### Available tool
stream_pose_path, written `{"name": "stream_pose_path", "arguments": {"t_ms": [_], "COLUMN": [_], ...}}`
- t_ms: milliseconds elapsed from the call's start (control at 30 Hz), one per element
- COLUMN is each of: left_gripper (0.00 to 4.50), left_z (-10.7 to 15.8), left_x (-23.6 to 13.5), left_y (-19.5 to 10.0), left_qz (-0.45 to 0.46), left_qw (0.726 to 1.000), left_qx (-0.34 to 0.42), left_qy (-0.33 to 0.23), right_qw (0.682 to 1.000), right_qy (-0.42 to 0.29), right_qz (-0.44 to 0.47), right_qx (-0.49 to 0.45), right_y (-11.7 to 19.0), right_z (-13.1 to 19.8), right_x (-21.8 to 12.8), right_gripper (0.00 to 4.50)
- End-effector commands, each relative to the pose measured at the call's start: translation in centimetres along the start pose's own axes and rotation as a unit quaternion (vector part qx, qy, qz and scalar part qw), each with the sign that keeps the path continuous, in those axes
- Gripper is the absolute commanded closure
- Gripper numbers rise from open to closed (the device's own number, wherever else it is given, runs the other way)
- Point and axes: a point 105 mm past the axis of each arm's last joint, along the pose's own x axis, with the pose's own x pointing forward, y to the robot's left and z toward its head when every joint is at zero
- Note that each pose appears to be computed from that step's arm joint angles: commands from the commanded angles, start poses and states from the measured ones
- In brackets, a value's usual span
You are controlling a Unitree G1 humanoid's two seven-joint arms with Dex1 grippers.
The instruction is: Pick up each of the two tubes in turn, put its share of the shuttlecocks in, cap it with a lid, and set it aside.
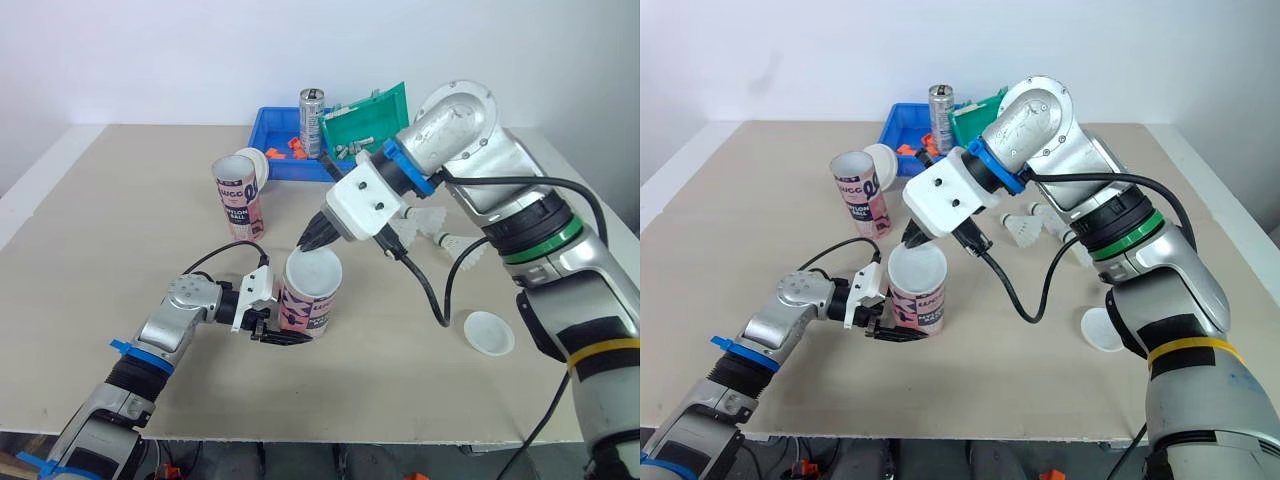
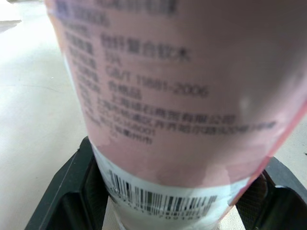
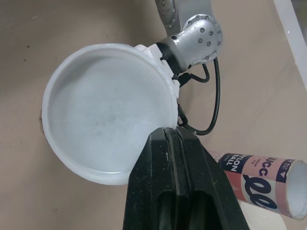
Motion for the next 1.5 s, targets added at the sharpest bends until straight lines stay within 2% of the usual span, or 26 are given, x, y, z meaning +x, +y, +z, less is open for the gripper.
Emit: {"name": "stream_pose_path", "arguments": {"t_ms": [33, 367, 400, 433, 600, 800, 1000, 1033, 1100, 1167, 1200, 1233, 1267, 1300, 1500], "left_gripper": [1.43, 1.43, 1.43, 1.43, 1.43, 1.43, 1.43, 1.43, 1.43, 1.43, 1.43, 1.43, 1.43, 1.43, 1.43], "left_z": [-4.9, -4.8, -4.8, -4.8, -4.8, -4.8, -4.8, -4.8, -4.9, -4.9, -4.9, -4.8, -4.8, -4.8, -4.9], "left_x": [-0.6, -0.7, -0.7, -0.7, -0.8, -0.8, -0.8, -0.8, -0.8, -0.8, -0.8, -0.8, -0.8, -0.7, -0.9], "left_y": [-1.6, -1.5, -1.5, -1.5, -1.4, -1.5, -1.4, -1.4, -1.4, -1.4, -1.4, -1.3, -1.3, -1.3, -1.3], "left_qz": [-0.004, 0.000, 0.001, 0.001, 0.003, 0.005, 0.006, 0.006, 0.005, 0.004, 0.003, 0.003, 0.003, 0.003, 0.004], "left_qw": [0.994, 0.994, 0.994, 0.994, 0.994, 0.994, 0.994, 0.994, 0.994, 0.994, 0.994, 0.994, 0.994, 0.994, 0.994], "left_qx": [-0.078, -0.078, -0.078, -0.078, -0.078, -0.080, -0.079, -0.079, -0.078, -0.078, -0.077, -0.076, -0.076, -0.075, -0.072], "left_qy": [0.078, 0.077, 0.077, 0.077, 0.077, 0.076, 0.075, 0.076, 0.078, 0.078, 0.078, 0.078, 0.078, 0.078, 0.081], "right_qw": [1.000, 0.999, 0.998, 0.998, 0.998, 0.999, 0.998, 0.997, 0.997, 0.998, 0.998, 0.998, 0.998, 0.997, 0.996], "right_qy": [0.006, 0.009, 0.015, 0.018, 0.026, 0.025, -0.051, -0.057, -0.053, -0.050, -0.053, -0.055, -0.057, -0.058, -0.067], "right_qz": [0.024, 0.034, 0.038, 0.040, 0.046, 0.022, -0.033, -0.034, -0.025, -0.014, -0.008, -0.005, -0.003, 0.001, 0.034], "right_qx": [-0.019, -0.036, -0.037, -0.037, -0.036, -0.024, 0.034, 0.038, 0.040, 0.040, 0.041, 0.041, 0.042, 0.042, 0.037], "right_y": [0.6, 1.8, 2.0, 2.0, 2.5, 1.7, -0.1, 0.0, 0.5, 1.0, 1.3, 1.4, 1.5, 1.6, 2.5], "right_z": [0.4, 0.2, 0.1, -0.1, -0.8, -1.1, 1.0, 1.1, 0.9, 0.8, 0.8, 0.9, 0.9, 1.0, 1.3], "right_x": [-0.3, 0.6, 0.8, 1.0, 1.6, 1.2, -2.2, -2.5, -2.4, -2.1, -1.8, -1.7, -1.6, -1.4, 0.5], "right_gripper": [4.48, 4.48, 3.86, 3.60, 1.19, 1.19, 1.19, 1.58, 1.95, 3.04, 3.35, 3.93, 4.28, 4.40, 4.40]}}
